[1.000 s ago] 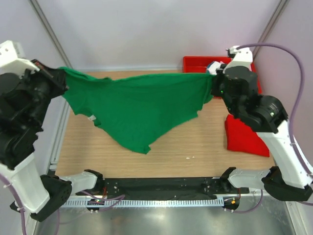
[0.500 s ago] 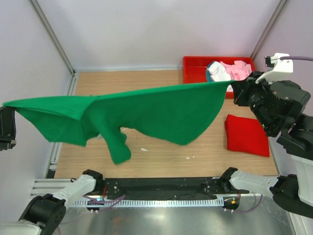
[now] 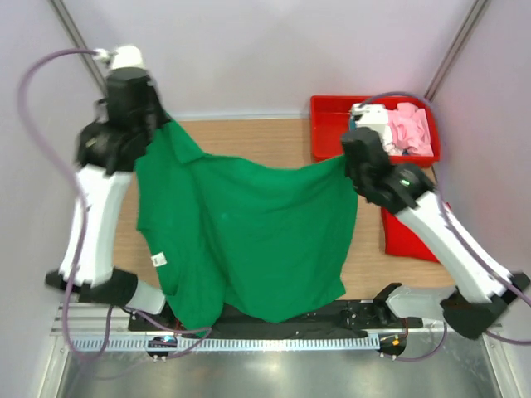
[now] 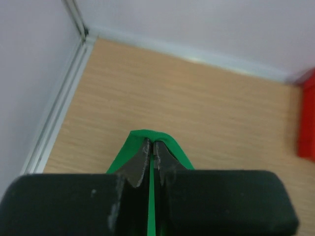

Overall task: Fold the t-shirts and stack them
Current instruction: Flatten the tshirt out

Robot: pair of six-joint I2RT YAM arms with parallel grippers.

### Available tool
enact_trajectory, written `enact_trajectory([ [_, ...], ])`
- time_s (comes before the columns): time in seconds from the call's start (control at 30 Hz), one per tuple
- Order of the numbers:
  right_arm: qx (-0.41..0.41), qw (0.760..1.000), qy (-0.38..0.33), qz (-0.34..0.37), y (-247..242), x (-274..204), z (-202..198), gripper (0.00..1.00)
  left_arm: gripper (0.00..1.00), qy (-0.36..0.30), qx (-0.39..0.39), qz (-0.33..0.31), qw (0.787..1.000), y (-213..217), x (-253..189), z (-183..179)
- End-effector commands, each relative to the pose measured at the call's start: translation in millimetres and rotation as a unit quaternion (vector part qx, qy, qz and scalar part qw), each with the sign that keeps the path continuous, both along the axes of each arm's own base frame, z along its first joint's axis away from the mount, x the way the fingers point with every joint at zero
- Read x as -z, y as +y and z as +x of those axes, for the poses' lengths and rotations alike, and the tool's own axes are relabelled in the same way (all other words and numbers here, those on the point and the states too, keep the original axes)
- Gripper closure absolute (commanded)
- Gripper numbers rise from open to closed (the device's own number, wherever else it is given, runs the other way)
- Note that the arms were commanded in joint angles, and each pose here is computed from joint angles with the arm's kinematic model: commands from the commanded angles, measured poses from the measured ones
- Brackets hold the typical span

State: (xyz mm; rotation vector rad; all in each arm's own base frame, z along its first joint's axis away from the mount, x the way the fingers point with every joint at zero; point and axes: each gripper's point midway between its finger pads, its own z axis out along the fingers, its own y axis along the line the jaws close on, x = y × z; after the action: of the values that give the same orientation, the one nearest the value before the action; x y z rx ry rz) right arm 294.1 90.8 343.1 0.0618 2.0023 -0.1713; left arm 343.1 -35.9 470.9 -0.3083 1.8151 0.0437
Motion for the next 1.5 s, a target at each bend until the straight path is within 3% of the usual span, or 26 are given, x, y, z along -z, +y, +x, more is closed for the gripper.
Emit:
enact_trajectory([
  [0.0,0.043,0.999,0.01,-0.007,3,52,50,0.99,1.0,0.021,-0.017,0.007,1.0,-1,40,53],
  [0.03,0.063,0.998,0.02,-0.013,-7,76,64,0.99,1.0,0.057,-0.026,0.007,0.998,3,73,73],
  [0.17,0.084,0.995,0.048,0.006,-26,125,103,0.99,1.0,0.093,-0.017,-0.014,0.995,2,135,128],
  [0.27,0.097,0.994,0.055,0.001,-37,152,139,0.99,1.0,0.096,-0.007,-0.022,0.995,-6,159,167],
  [0.33,0.092,0.994,0.056,-0.003,-36,161,156,0.99,1.0,0.082,-0.005,-0.016,0.996,-8,150,189],
  [0.37,0.095,0.994,0.061,-0.002,-35,172,173,0.99,1.0,0.105,-0.006,-0.009,0.994,-11,176,206],
  [0.47,0.095,0.994,0.054,0.005,-35,174,204,0.99,1.0,0.087,0.001,-0.002,0.996,-14,168,232],
  [0.6,0.101,0.992,0.073,-0.004,-38,203,236,0.99,1.0,0.084,0.011,0.018,0.996,-18,193,267],
  [0.77,0.084,0.994,0.069,-0.005,-38,203,252,0.99,1.0,0.098,0.017,0.012,0.995,-17,211,274],
  [1.03,0.074,0.994,0.084,-0.001,-39,198,231,0.99,1.0,0.162,0.011,-0.013,0.987,-6,248,228],
  [1.27,0.058,0.998,0.02,0.032,-45,103,177,0.99,1.0,0.062,0.038,-0.039,0.997,-2,127,151],
  [1.3,0.052,0.997,-0.021,0.045,-48,62,161,0.99,1.0,0.017,0.046,-0.045,0.998,-1,82,125],
  [1.37,0.037,0.997,-0.05,0.056,-49,26,138,0.99,1.0,-0.018,0.065,-0.053,0.996,-4,44,94],
  [1.4,0.031,0.994,-0.087,0.064,-53,-9,117,0.99,1.0,-0.058,0.07,-0.058,0.994,-1,8,62],
  [1.47,0.016,0.991,-0.12,0.064,-57,-44,89,0.99,1.0,-0.081,0.084,-0.064,0.991,-2,-18,25],
])
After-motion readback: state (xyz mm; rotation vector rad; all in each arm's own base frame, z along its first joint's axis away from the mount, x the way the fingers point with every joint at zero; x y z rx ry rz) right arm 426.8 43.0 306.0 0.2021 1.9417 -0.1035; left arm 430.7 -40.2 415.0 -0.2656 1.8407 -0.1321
